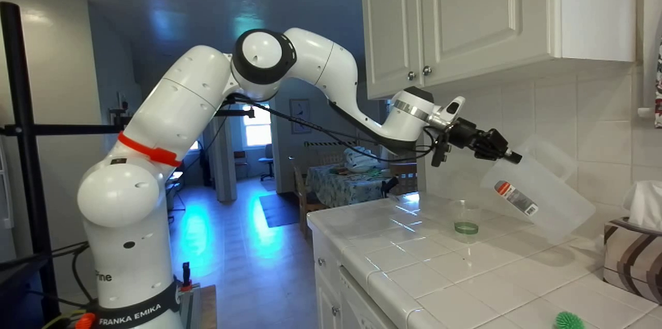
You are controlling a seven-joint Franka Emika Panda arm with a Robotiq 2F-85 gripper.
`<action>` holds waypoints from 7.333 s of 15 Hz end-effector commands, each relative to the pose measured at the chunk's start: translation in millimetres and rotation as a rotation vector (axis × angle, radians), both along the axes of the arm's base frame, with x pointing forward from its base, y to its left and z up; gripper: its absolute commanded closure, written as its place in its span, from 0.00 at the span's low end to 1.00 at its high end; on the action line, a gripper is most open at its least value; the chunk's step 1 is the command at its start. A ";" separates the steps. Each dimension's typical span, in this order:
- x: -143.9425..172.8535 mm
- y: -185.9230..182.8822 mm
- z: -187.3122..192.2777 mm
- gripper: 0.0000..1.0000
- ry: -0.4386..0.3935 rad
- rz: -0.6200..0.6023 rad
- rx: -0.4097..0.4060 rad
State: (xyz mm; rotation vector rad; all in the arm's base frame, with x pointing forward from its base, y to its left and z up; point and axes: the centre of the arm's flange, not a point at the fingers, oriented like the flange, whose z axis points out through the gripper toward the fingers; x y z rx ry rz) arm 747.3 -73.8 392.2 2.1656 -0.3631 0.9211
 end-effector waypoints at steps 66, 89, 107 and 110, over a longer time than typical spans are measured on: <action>-26.2 82.0 -36.4 0.99 -0.118 0.032 -0.380; -31.9 95.4 -46.3 0.99 -0.123 0.076 -0.435; -30.8 112.8 -67.0 0.99 -0.083 0.098 -0.481; -30.9 114.0 -68.7 0.99 -0.087 0.088 -0.490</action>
